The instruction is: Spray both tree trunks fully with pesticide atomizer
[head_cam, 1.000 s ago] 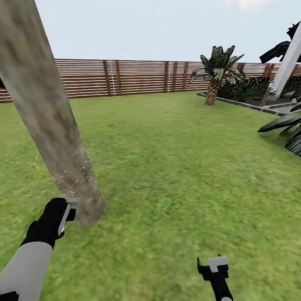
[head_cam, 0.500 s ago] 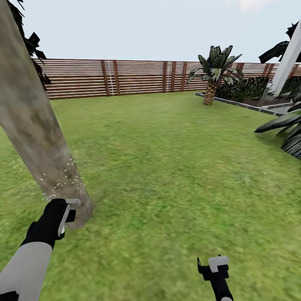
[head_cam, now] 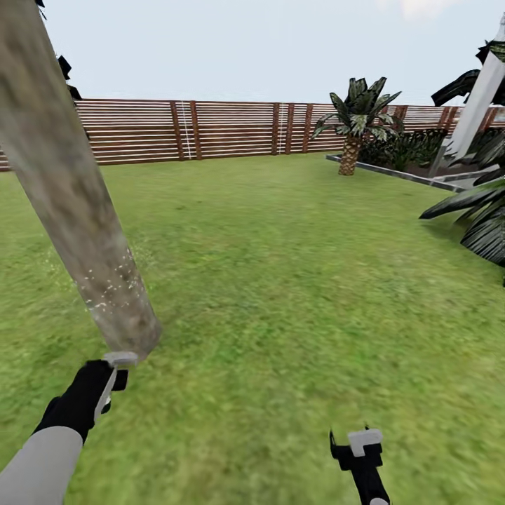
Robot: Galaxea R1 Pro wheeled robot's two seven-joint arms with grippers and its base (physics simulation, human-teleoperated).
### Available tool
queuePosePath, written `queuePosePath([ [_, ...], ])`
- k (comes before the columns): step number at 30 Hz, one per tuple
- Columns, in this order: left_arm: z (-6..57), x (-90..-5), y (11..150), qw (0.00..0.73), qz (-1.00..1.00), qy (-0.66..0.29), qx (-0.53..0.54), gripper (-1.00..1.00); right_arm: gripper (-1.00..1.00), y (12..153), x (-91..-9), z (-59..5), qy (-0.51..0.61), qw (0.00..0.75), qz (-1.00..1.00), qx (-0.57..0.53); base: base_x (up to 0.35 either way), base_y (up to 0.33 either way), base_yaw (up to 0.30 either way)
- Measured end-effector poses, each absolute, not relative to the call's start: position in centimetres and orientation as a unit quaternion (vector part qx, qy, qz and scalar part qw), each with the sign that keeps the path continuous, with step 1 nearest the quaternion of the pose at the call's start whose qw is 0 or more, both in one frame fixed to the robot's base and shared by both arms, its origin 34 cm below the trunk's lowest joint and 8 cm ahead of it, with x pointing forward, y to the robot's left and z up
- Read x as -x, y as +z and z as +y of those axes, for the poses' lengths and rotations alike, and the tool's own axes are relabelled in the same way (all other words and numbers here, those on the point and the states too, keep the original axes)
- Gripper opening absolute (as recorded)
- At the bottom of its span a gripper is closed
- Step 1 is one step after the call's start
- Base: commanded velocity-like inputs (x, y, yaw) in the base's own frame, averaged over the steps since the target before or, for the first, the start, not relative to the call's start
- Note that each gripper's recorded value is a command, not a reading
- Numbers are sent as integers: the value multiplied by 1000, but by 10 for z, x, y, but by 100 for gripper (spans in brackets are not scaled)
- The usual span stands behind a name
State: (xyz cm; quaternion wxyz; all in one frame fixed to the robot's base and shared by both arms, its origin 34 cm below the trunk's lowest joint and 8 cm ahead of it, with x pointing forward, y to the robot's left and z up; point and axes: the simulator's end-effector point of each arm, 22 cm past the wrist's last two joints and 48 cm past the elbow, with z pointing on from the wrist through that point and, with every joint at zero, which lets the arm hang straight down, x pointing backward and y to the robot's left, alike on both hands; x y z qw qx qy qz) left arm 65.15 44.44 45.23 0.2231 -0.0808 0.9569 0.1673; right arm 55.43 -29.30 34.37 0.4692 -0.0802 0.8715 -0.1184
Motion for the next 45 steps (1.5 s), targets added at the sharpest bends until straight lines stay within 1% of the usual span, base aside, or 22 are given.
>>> queuePosePath([
  [2, 443, -643, 438, 243, 953, 167, 70, -100, 100, 344, -555, -289, -116, 470, 872, 80, -342, 0, 0],
  [4, 430, -639, 427, 254, 956, 140, 52, -100, 100, 343, -555, -288, -115, 469, 872, 83, -342, 0, 0],
  [5, 417, -639, 421, 264, 958, 111, 34, -100, 100, 343, -555, -286, -114, 469, 872, 84, -342, 0, 0],
  [7, 389, -646, 419, 288, 954, 53, -58, -100, 100, 341, -556, -279, -104, 465, 874, 101, -342, 0, 0],
  [9, 366, -643, 419, 290, 948, 11, -133, -100, 100, 339, -562, -240, -55, 459, 870, 172, -339, 0, 0],
  [11, 359, -640, 421, 292, 939, -11, -182, -100, 100, 344, -572, -206, -12, 454, 863, 221, -285, 0, 0],
  [13, 345, -632, 426, 293, 925, -58, -236, -100, 100, 345, -575, -171, 34, 425, 862, 274, -103, 0, 0],
  [16, 323, -608, 430, 269, 906, -131, -301, -100, 100, 358, -576, -122, 116, 387, 850, 337, -21, 0, 0],
  [18, 319, -598, 427, 252, 902, -139, -323, -100, 100, 375, -582, -97, 151, 383, 831, 374, -4, 0, 0],
  [22, 312, -581, 411, 206, 893, -120, -381, -100, 100, 397, -573, -64, 201, 374, 793, 437, 0, 0, 0],
  [29, 253, -571, 400, 195, 874, -149, -419, -100, 100, 394, -561, -58, 216, 358, 783, 460, 0, 0, 0],
  [34, 238, -567, 397, 199, 863, -160, -436, -100, 100, 396, -546, -49, 244, 339, 770, 482, 0, 0, 0],
  [35, 234, -568, 398, 204, 859, -161, -442, -100, -100, 397, -545, -46, 248, 339, 768, 484, 0, 0, 0],
  [39, 210, -567, 398, 210, 848, -173, -455, -100, -100, 404, -542, -36, 258, 340, 756, 496, 0, 0, 0],
  [43, 198, -562, 394, 198, 840, -168, -477, -100, -100, 413, -526, -23, 294, 322, 734, 520, 0, 0, 0],
  [45, 186, -558, 391, 190, 833, -165, -493, -100, -100, 425, -532, -15, 296, 335, 724, 525, 0, 0, 0],
])
